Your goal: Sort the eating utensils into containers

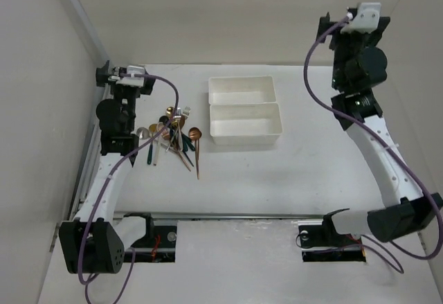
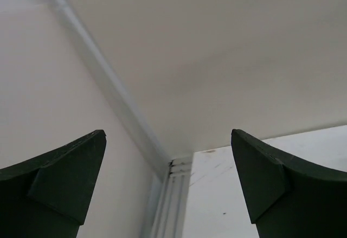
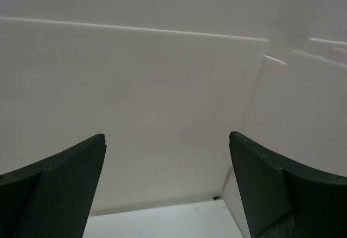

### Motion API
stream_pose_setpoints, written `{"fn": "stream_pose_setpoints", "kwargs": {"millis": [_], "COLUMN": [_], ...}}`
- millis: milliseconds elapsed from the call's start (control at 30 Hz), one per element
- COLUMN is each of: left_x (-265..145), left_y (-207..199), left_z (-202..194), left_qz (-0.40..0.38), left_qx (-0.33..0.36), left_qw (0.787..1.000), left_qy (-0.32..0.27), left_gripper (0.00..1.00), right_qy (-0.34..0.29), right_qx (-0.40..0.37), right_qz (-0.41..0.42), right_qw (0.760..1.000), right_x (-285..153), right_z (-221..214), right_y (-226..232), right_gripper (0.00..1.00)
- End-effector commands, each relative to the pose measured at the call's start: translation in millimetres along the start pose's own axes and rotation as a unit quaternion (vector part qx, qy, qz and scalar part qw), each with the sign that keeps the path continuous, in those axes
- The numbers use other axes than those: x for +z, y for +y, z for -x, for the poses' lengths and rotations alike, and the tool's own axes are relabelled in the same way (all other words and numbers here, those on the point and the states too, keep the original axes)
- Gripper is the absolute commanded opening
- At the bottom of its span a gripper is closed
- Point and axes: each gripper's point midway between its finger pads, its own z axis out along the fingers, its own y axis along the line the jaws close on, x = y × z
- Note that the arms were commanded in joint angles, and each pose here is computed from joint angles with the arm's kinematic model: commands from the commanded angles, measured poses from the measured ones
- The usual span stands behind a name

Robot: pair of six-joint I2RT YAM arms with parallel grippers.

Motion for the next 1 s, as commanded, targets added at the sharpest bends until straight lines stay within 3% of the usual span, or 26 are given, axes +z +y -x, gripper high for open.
{"fn": "stream_pose_setpoints", "kwargs": {"millis": [0, 67, 167, 200, 233, 300, 333, 367, 467, 567, 700, 733, 867, 967], "left_x": [-10.0, -18.4, -51.5, -75.4, -78.6, -110.2, -118.5, -133.1, -143.8, -149.3, -153.2, -157.9, -165.6, -166.2], "left_y": [31.4, 10.2, -40.9, -57.0, -62.7, -79.4, -80.0, -80.2, -74.2, -79.1, -88.1, -93.0, -109.4, -108.1], "left_z": [-31.3, -49.8, -92.3, -119.6, -125.9, -159.4, -169.8, -183.2, -199.8, -211.4, -234.6, -246.2, -266.5, -279.6], "left_qz": [0.073, 0.023, -0.093, -0.112, -0.116, -0.129, -0.122, -0.116, -0.109, -0.124, -0.137, -0.146, -0.189, -0.180], "left_qx": [0.060, -0.012, -0.085, -0.102, -0.115, -0.133, -0.133, -0.132, -0.145, -0.151, -0.158, -0.166, -0.181, -0.171], "left_qw": [0.990, 0.984, 0.949, 0.926, 0.921, 0.880, 0.868, 0.850, 0.835, 0.828, 0.798, 0.778, 0.729, 0.720], "left_qy": [0.107, 0.178, 0.288, 0.345, 0.355, 0.437, 0.463, 0.496, 0.520, 0.525, 0.565, 0.589, 0.632, 0.648], "left_gripper": [1.00, 1.00, 1.00, 0.91, 0.85, 0.70, 0.60, 0.55, 0.48, 0.50, 0.56, 0.56, 0.55, 0.55], "right_qy": [0.158, 0.171, 0.172, 0.188, 0.198, 0.211, 0.237, 0.255, 0.319, 0.358, 0.373, 0.376, 0.373, 0.362], "right_qx": [-0.122, -0.114, -0.085, -0.039, -0.011, 0.054, 0.066, 0.089, 0.098, 0.088, 0.087, 0.083, 0.088, 0.090], "right_qz": [-0.160, -0.176, -0.057, -0.003, 0.042, 0.149, 0.171, 0.183, 0.218, 0.237, 0.241, 0.237, 0.235, 0.223], "right_qw": [0.967, 0.963, 0.980, 0.981, 0.979, 0.965, 0.954, 0.945, 0.917, 0.899, 0.892, 0.892, 0.893, 0.901], "right_x": [3.6, 0.9, -3.2, -15.6, -19.9, -33.8, -43.2, -48.8, -73.9, -91.1, -99.7, -101.1, -106.2, -104.4], "right_z": [-71.1, -75.0, -84.8, -90.7, -97.3, -98.5, -113.9, -121.4, -150.3, -165.6, -172.8, -176.8, -176.3, -170.6], "right_y": [-26.8, -8.8, 54.5, 83.5, 102.8, 145.4, 158.1, 167.9, 201.3, 219.0, 230.6, 229.4, 229.2, 221.3], "right_gripper": [1.00, 1.00, 1.00, 1.00, 1.00, 0.97, 0.95, 0.92, 0.84, 0.79, 0.78, 0.78, 0.78, 0.78]}}
